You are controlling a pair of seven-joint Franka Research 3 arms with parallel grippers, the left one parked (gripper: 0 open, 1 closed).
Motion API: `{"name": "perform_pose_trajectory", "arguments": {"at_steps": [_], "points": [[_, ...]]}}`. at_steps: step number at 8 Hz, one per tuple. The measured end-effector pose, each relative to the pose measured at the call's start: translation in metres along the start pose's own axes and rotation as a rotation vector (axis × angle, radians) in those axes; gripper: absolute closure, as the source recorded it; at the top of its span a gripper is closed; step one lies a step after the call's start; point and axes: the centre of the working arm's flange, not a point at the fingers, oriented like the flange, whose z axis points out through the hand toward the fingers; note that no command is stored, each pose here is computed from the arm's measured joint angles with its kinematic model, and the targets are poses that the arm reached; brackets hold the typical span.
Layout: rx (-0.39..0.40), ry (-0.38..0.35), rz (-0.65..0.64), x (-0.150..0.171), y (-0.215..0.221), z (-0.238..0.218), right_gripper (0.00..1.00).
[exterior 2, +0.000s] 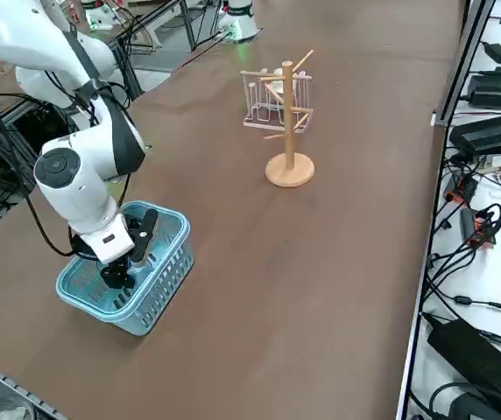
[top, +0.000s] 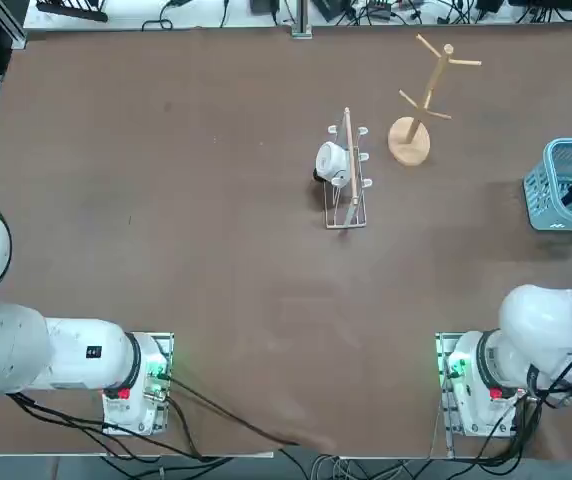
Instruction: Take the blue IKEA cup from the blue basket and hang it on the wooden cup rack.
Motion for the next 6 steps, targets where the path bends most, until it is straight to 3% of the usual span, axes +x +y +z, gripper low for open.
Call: {"name": "perform_pose_trajectory", "arguments": {"at_steps": [3,4,6], "points": [[0.010,-0.006,-0.002,-0.0003,-0.0012,0.0007,0.04],[0.014,-0.008,-0.003,-0.0004,-0.0017,0.0001,0.13],[0.022,-0.011,-0.006,0.0002,-0.0034,-0.0036,0.14]]}}
